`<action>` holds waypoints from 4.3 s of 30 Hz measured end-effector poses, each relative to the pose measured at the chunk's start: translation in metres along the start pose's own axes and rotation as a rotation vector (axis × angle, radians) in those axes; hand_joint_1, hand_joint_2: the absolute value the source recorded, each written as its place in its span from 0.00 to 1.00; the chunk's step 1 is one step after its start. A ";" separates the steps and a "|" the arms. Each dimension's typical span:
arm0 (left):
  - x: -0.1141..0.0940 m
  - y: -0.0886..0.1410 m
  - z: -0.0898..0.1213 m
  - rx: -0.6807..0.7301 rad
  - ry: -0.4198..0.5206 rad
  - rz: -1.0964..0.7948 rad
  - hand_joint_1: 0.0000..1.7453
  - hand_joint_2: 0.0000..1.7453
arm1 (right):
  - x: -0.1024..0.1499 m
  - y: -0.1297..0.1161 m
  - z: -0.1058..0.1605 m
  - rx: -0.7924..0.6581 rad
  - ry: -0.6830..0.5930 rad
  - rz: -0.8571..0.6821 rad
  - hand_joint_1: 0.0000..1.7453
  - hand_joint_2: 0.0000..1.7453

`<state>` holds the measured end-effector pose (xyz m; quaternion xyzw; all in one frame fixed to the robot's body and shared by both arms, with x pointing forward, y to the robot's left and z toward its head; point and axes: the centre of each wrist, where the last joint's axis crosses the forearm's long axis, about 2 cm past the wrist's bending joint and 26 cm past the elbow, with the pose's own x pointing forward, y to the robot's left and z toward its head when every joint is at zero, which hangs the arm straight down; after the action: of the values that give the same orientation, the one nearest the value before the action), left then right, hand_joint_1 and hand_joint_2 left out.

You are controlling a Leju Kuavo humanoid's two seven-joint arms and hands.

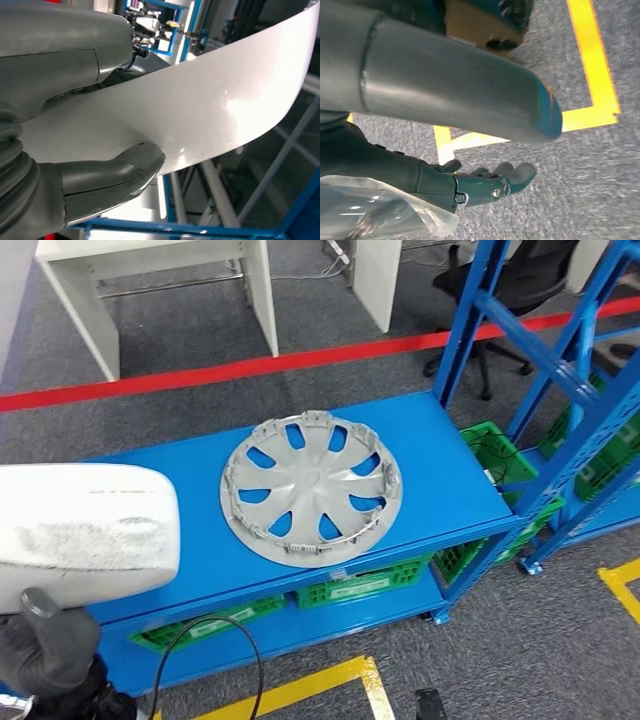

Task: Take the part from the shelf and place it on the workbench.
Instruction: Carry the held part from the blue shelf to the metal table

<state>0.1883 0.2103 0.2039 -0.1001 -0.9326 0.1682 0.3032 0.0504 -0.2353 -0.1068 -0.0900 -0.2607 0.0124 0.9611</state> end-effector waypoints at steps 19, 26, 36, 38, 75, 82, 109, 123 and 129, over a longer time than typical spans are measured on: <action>-0.001 0.000 0.000 -0.002 0.002 -0.002 1.00 1.00 | 0.000 -0.002 0.000 -0.030 0.074 0.033 0.00 0.00; -0.005 0.000 0.004 -0.011 0.025 0.039 1.00 1.00 | -0.001 -0.004 -0.001 -0.017 0.102 0.055 0.00 0.00; -0.010 0.001 0.007 -0.025 0.047 0.059 1.00 1.00 | -0.002 -0.003 0.000 0.030 0.112 0.059 0.00 0.00; -0.012 0.001 0.008 -0.026 0.054 0.061 1.00 1.00 | -0.002 -0.004 0.000 0.040 0.110 0.058 0.00 0.00; -0.021 0.001 0.010 -0.047 0.077 0.101 1.00 1.00 | 0.000 -0.006 -0.002 0.087 0.107 0.104 0.00 0.00; -0.022 0.001 0.010 -0.051 0.078 0.106 1.00 1.00 | -0.003 -0.006 -0.001 0.090 0.115 0.104 0.00 0.00; -0.023 0.003 0.014 -0.040 0.097 0.088 1.00 1.00 | -0.002 -0.007 -0.002 0.055 0.132 0.045 0.00 0.00; -0.023 0.002 0.015 -0.038 0.102 0.074 1.00 1.00 | -0.004 -0.008 -0.001 0.046 0.157 0.001 0.00 0.00; -0.023 0.004 0.017 -0.035 0.108 0.055 1.00 1.00 | -0.003 -0.008 -0.002 0.047 0.175 -0.048 0.00 0.00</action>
<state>0.1967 0.2031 0.1775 -0.1398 -0.9147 0.1543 0.3464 0.0490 -0.2437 -0.1083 -0.0617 -0.1773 -0.0123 0.9821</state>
